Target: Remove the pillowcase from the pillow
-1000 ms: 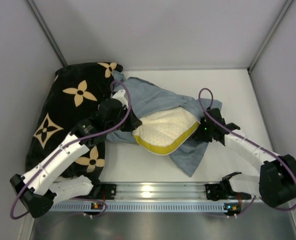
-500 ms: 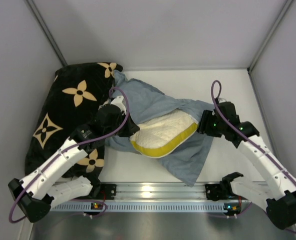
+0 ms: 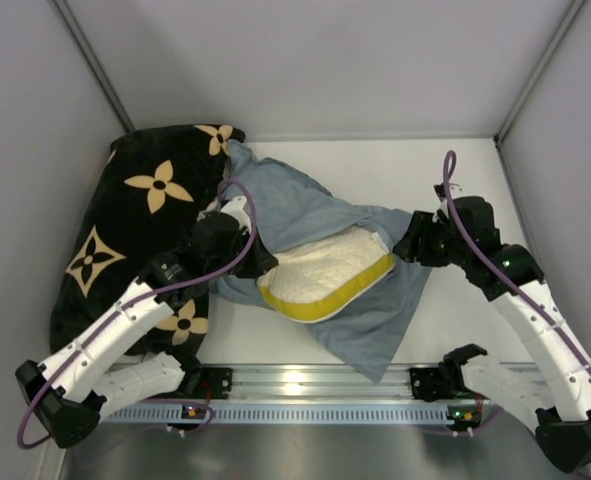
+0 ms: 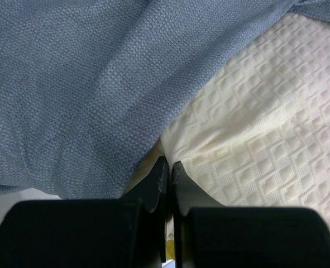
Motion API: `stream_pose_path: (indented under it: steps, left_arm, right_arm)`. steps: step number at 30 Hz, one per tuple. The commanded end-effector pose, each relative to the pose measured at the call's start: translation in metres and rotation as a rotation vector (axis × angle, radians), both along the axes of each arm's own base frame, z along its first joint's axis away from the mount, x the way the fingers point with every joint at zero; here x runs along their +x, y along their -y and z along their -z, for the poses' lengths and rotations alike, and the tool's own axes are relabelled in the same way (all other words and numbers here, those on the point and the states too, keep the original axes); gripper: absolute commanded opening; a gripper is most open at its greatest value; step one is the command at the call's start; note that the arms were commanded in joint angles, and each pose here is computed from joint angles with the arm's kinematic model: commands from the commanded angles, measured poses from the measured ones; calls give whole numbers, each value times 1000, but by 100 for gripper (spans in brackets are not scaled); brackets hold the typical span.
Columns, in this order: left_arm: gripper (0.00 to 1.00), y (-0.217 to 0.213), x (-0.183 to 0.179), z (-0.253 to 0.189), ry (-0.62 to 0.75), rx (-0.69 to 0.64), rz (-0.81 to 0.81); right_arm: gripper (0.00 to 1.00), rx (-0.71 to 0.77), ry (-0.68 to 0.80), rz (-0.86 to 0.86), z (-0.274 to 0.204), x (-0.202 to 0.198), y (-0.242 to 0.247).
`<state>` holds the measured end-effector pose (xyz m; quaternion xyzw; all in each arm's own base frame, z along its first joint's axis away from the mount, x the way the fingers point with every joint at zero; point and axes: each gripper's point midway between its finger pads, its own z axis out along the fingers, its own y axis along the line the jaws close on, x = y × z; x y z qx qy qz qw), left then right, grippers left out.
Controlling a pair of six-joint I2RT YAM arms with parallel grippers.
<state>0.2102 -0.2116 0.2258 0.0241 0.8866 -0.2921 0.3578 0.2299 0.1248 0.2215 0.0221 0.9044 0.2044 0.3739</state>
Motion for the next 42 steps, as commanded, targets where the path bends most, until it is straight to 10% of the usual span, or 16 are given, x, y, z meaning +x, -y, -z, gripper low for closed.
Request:
stream_pose_path:
  steps: [1,17,24,42]
  left_arm:
    - [0,-3,7,-12,65,-13,-15]
    - [0,2,0,-14,50,-39,24]
    - [0,-4,-5,-31,82,-63,13]
    - [0,-75,-20,-140,285,-41,-195]
  right_arm:
    - [51,47,84,-75,-26,-4,-12]
    - [53,-36,-6,-124,32,8,-43]
    - [0,-282,-75,218,80,26,18]
    - [0,-339,-95,461,101,40,69]
